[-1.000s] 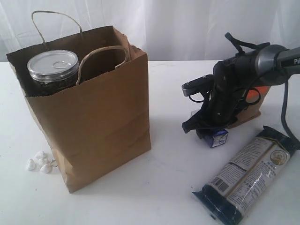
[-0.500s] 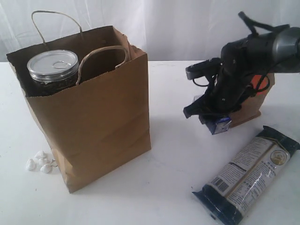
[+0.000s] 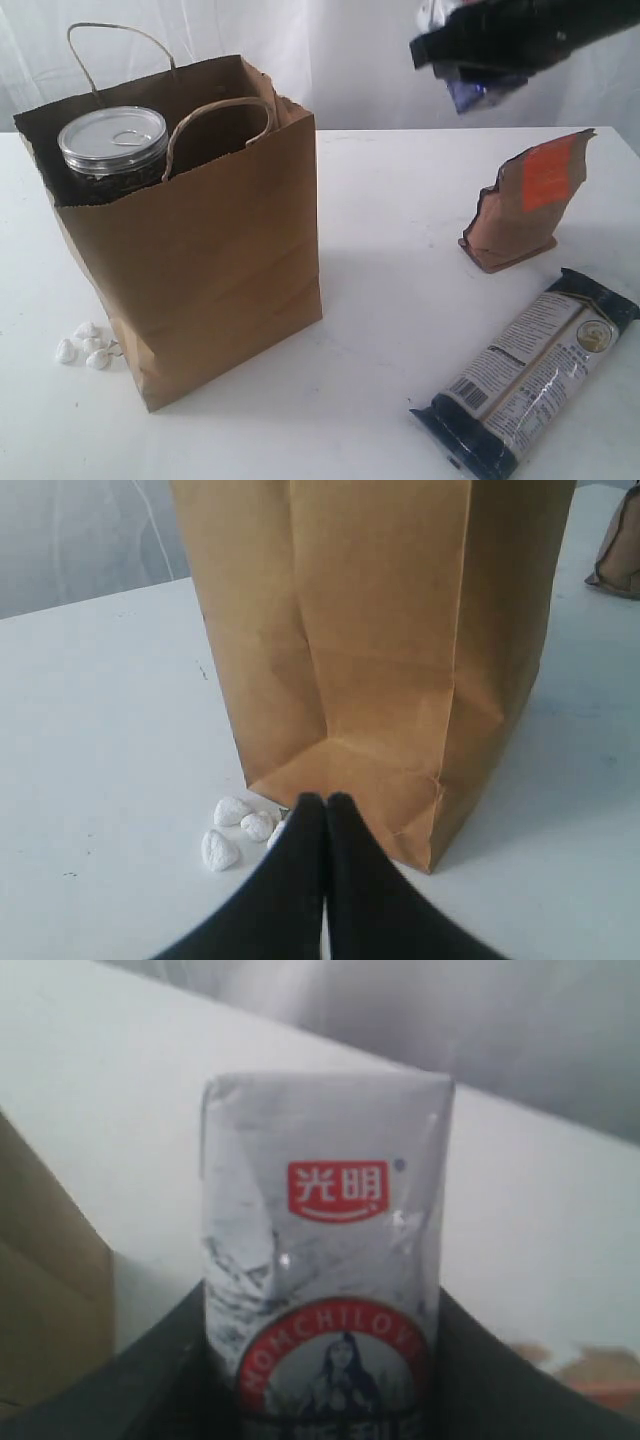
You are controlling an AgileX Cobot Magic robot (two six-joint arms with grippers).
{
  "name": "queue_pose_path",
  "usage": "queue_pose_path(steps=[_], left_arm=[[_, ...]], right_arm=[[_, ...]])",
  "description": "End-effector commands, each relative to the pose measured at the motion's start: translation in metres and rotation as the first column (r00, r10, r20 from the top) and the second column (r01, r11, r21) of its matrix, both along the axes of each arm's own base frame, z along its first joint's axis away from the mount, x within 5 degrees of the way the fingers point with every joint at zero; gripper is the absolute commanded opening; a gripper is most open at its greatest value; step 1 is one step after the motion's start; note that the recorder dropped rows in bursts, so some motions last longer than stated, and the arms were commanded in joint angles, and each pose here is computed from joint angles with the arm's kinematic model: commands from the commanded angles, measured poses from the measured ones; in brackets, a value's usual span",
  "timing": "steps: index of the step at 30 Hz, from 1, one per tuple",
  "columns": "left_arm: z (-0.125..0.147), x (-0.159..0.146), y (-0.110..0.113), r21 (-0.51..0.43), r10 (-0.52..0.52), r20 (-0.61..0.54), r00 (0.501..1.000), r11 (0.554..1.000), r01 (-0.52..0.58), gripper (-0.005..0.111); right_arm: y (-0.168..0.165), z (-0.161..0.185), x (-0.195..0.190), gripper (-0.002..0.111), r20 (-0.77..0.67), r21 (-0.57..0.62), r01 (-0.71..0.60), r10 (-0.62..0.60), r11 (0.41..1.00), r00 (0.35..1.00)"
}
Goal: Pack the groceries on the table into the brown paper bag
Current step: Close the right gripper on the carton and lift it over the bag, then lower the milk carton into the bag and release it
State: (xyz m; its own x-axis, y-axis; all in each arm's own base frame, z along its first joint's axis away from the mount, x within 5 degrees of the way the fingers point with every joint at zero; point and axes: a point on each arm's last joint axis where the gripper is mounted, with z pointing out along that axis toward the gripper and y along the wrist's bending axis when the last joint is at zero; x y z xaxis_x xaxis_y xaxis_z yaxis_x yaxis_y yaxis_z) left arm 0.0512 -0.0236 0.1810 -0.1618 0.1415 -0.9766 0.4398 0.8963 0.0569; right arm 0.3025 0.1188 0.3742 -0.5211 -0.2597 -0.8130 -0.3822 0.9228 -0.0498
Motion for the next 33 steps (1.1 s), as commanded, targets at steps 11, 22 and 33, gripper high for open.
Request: queue_pose_path(steps=[11, 22, 33], left_arm=[[-0.001, 0.0, 0.0, -0.001, -0.004, -0.004, 1.0, 1.0, 0.004, 0.0], [-0.001, 0.0, 0.0, -0.001, -0.004, -0.004, 1.0, 1.0, 0.004, 0.0], [-0.001, 0.0, 0.0, -0.001, -0.004, -0.004, 1.0, 1.0, 0.004, 0.0]], right_arm=[[0.078, 0.087, -0.038, 0.0, 0.285, 0.042, -0.364, 0.338, 0.93, 0.897], [0.124, 0.038, -0.01, 0.0, 0.049, 0.011, -0.424, 0.423, 0.905, 0.905], [0.145, 0.037, 0.001, 0.0, -0.012, 0.085, -0.48, 0.482, 0.873, 0.876]])
